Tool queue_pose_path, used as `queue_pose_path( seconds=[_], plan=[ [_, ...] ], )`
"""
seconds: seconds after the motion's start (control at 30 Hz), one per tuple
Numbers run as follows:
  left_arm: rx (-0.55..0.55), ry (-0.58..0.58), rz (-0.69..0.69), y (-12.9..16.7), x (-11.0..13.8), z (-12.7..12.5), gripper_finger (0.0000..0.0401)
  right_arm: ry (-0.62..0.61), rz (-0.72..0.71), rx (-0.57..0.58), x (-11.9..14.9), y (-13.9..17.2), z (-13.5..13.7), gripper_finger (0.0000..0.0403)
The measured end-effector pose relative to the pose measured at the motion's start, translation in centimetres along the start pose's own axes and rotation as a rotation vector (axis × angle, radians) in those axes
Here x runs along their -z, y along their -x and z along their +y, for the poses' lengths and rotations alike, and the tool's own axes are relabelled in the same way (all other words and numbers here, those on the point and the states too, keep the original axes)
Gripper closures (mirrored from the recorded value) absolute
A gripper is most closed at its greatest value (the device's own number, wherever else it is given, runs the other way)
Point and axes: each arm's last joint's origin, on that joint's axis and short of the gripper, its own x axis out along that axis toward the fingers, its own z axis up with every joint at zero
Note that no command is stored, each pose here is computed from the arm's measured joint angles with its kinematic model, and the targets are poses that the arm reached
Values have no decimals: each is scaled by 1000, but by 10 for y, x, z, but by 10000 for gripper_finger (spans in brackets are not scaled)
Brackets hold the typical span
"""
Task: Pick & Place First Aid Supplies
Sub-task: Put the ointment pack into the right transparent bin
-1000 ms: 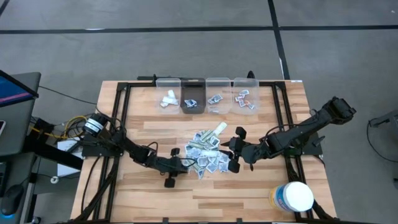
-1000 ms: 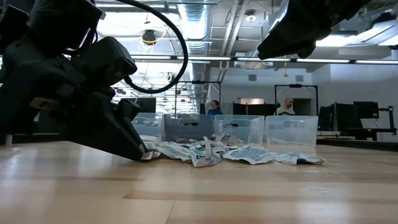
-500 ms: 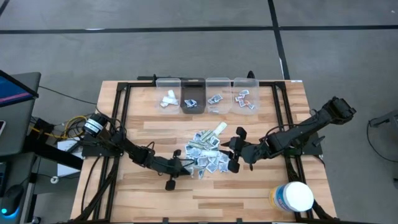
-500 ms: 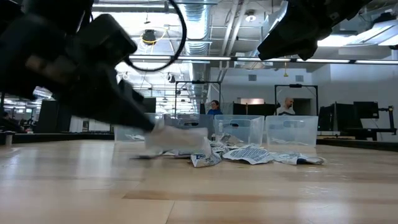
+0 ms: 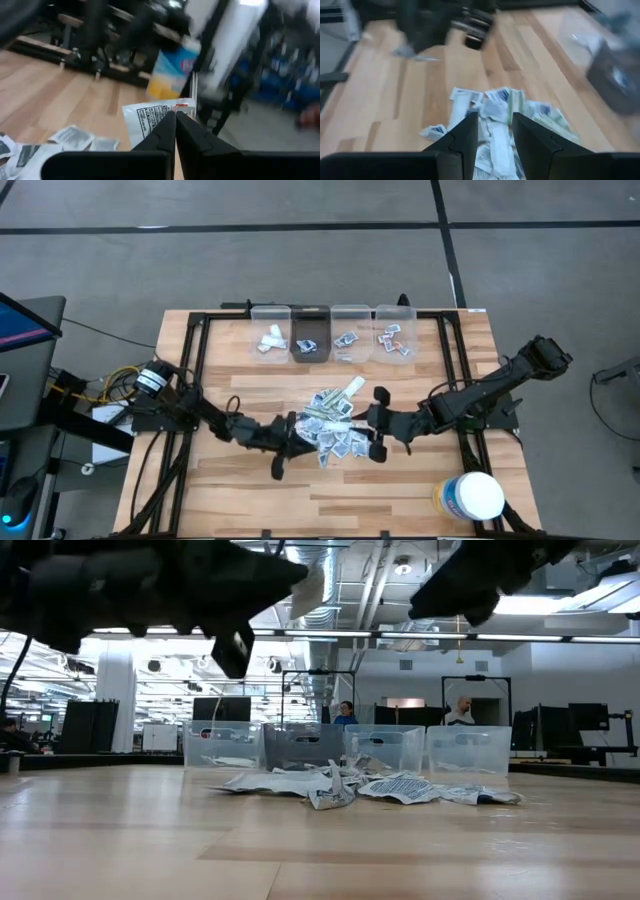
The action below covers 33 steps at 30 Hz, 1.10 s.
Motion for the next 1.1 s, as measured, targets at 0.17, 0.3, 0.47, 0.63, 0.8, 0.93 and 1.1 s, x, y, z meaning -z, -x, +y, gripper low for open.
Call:
queue_pose_path(
  seconds=[0.17, 0.3, 0.47, 0.63, 0.8, 0.93, 1.1],
  plan=[
    [-49, 366, -52, -4, -9, 19, 393, 141, -81, -64, -9, 0, 4, 287],
    [6, 470, -45, -7, -15, 27, 393, 172, -131, -64, -14, 0, 3, 287],
    [141, 519, -43, -21, -29, 23, 393, 167, -151, -90, -17, 0, 4, 287],
    [224, 511, -81, -36, -45, 14, 393, 167, -152, -119, -17, 1, 5, 287],
    [254, 503, -104, -44, -55, 14, 393, 138, -213, -130, -23, 2, 7, 287],
    [246, 501, -113, -45, -57, 16, 392, 116, -261, -138, -28, 3, 7, 287],
    [220, 510, -131, -46, -58, 20, 394, 113, -271, -142, -29, 4, 8, 287]
  ],
)
